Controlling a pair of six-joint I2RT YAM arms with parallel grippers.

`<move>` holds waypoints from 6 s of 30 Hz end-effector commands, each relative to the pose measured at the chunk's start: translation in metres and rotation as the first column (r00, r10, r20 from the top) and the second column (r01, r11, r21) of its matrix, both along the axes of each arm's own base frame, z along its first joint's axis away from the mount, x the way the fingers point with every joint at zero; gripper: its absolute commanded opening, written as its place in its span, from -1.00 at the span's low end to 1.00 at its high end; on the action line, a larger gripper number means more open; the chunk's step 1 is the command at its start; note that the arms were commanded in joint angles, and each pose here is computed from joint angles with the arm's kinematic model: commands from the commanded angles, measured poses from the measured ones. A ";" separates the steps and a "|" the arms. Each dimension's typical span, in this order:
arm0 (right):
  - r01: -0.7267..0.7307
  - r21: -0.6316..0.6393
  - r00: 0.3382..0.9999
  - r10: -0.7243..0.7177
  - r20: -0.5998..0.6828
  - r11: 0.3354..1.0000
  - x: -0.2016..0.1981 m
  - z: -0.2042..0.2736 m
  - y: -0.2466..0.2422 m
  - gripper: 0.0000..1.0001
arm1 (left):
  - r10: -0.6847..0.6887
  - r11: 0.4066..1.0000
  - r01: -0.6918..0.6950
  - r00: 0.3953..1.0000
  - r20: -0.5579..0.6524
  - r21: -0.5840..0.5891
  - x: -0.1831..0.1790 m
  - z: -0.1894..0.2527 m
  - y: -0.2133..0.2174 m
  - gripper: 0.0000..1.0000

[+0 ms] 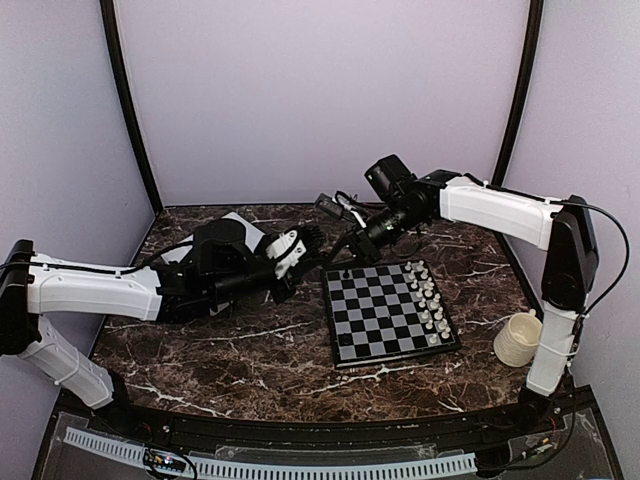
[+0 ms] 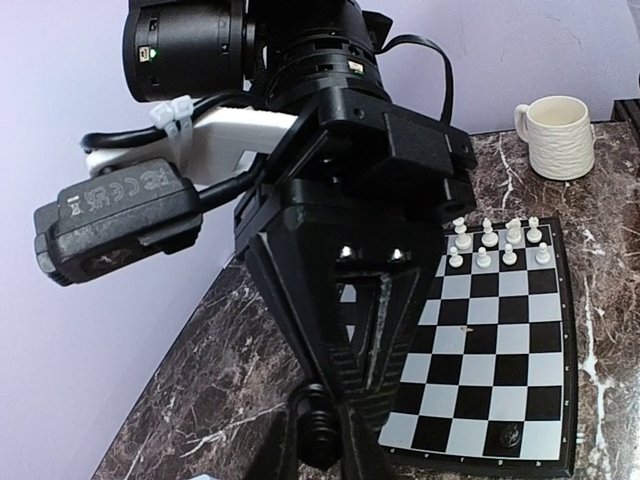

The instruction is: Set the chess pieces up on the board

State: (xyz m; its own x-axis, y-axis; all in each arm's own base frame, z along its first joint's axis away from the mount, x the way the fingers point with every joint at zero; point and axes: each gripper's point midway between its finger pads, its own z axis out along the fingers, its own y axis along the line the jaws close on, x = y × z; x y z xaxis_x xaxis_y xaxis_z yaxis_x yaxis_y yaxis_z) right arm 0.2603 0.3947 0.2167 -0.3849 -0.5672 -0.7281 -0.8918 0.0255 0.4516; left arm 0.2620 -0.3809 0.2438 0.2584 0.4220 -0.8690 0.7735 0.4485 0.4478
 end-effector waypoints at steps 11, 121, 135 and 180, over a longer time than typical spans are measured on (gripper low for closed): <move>0.233 -0.056 0.948 -0.214 0.235 0.971 0.036 0.000 -0.102 -0.24 | 0.015 1.000 -0.011 0.987 -0.163 0.025 0.002 0.015 -0.002 -0.86; 0.578 -0.103 0.801 -0.538 0.263 0.810 0.092 -0.050 -0.248 -0.07 | 0.147 0.966 0.054 0.692 -0.707 0.254 0.058 -0.064 -0.052 0.13; 0.553 -0.084 0.809 -0.510 0.291 0.829 0.101 -0.011 -0.245 -0.07 | 0.726 0.665 -0.562 0.335 -0.600 0.491 0.130 -0.063 0.191 0.01; 0.508 -0.095 0.857 -0.491 0.158 0.856 0.102 -0.041 -0.230 -0.04 | 0.581 0.282 -0.711 -0.408 -0.704 0.645 0.115 -0.193 0.285 -0.34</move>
State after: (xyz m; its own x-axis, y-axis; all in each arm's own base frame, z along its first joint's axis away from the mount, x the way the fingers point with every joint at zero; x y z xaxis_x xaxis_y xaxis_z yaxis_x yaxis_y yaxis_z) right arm 0.3606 0.1599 0.1688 -0.5694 -0.4194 -0.7071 -0.7801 0.5471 0.3036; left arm 0.3795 -0.0960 0.0631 -0.9041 -0.3800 -0.1952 -0.3632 0.9243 -0.1172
